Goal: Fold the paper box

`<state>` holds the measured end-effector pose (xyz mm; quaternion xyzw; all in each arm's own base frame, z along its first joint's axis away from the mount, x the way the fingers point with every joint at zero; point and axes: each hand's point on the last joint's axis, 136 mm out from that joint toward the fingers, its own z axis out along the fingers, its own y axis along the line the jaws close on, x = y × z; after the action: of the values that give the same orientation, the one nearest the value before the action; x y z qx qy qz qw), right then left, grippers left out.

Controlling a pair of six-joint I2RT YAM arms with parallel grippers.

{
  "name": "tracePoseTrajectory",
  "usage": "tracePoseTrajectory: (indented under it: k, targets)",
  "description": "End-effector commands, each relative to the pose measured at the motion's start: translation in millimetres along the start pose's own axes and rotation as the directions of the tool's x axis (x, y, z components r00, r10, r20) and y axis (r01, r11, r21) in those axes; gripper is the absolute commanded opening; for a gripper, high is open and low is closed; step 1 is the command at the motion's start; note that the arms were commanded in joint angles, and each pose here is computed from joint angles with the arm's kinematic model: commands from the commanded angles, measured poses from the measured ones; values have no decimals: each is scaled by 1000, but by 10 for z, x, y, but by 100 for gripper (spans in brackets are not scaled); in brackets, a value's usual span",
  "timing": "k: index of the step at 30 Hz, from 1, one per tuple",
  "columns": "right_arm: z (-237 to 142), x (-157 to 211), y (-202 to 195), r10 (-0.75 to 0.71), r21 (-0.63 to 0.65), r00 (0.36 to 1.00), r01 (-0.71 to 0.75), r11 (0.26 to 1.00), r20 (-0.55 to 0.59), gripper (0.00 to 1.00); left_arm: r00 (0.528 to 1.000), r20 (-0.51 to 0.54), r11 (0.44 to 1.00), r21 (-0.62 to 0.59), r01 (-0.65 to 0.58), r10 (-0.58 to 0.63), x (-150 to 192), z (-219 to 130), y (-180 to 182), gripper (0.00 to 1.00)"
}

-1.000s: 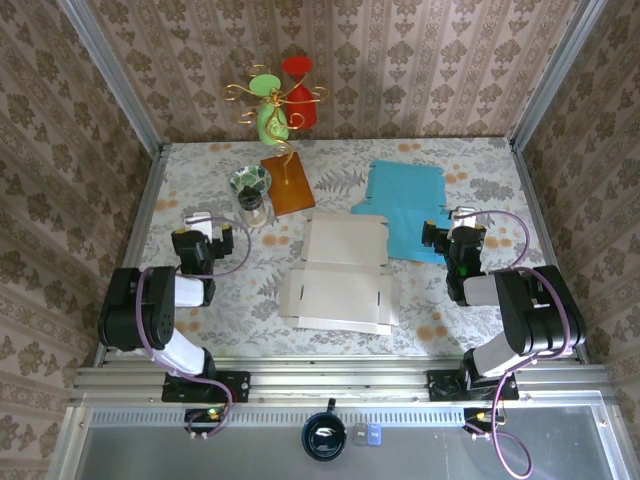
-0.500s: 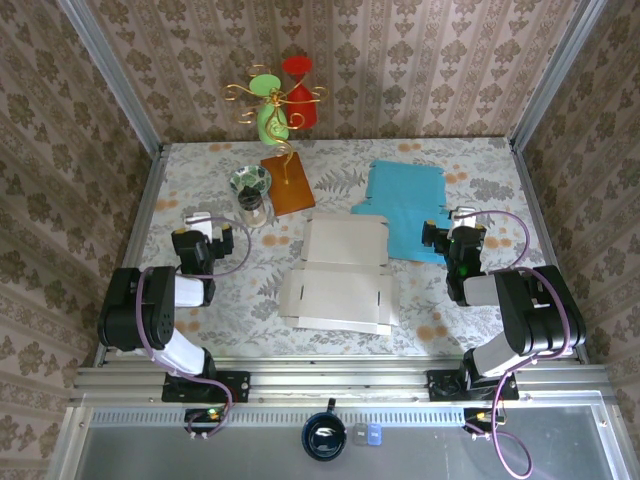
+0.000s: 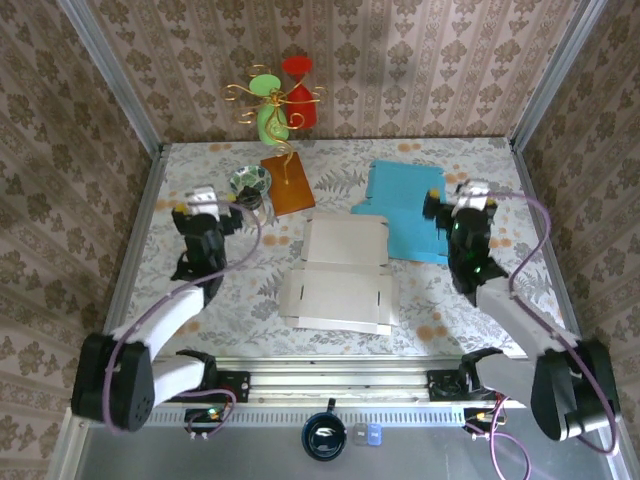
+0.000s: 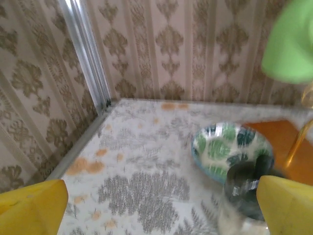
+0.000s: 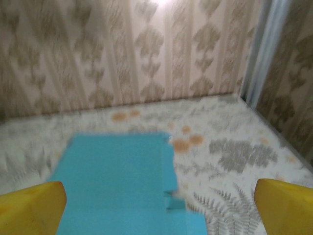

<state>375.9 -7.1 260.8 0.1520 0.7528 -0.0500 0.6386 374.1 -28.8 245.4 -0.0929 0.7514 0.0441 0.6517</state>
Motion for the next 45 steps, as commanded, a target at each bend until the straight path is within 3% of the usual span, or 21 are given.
tracePoseTrajectory:
  k: [1,2,3,4,5,7,9,11,14,16,19,22,25,30,40,45]
  targets:
    - [-445,83,-566,417,375,883,-320,870,-215,100,826,-288,872,-98,479,-485,496,-182,245,100]
    - [-564,249,-633,487,447,833,-343,826,-261,100,755,-336,807,-26,590,-563,535,-160,117,100]
    - [-569,362,-505,495,389,792,-356,850,-356,100,699,-389,759,-1,651,-600,575,-158,0,100]
    - [-555,387,-272,458,260,771,-379,888,-442,100,661,-473,761,-31,649,-583,687,-235,-123,100]
    - [-593,398,-83,424,173,754,-393,903,-501,100,650,-538,795,-63,603,-536,768,-347,-221,100]
    - [-825,612,19,408,204,673,-364,909,-617,99,648,-639,854,-26,519,-414,856,-609,-481,98]
    - [-1085,889,212,342,175,554,-333,927,-759,82,614,-720,875,20,484,-323,976,-899,-701,89]
    - [-1387,1236,422,268,142,387,-324,935,-883,64,549,-801,888,47,457,-240,1211,-1225,-861,77]
    - [-1725,1648,652,199,133,154,-358,924,-968,57,454,-877,891,74,447,-155,1573,-1561,-1012,68]
    - [-1847,1794,752,204,172,41,-389,905,-978,57,393,-909,877,70,476,-141,1764,-1639,-1082,60]
    - [-2027,2070,999,265,279,-97,-476,834,-959,62,366,-923,872,79,483,-119,1928,-1578,-1141,59]
    - [-2141,2341,1164,338,360,-142,-525,771,-930,69,280,-951,854,36,518,-130,2209,-1509,-1212,56]
    - [-2185,2490,1224,410,425,-158,-548,721,-898,74,230,-963,830,9,557,-144,2376,-1442,-1328,52]
    - [-2190,2595,1238,515,496,-144,-573,653,-845,83,223,-964,809,14,588,-146,2476,-1338,-1498,50]
    - [-1950,2657,1313,607,534,-129,-640,553,-784,85,157,-971,741,-28,671,-179,2569,-1195,-2016,37]
    - [-1934,2684,1238,630,547,-122,-637,543,-767,84,184,-965,752,-18,659,-185,2462,-1192,-2050,35]
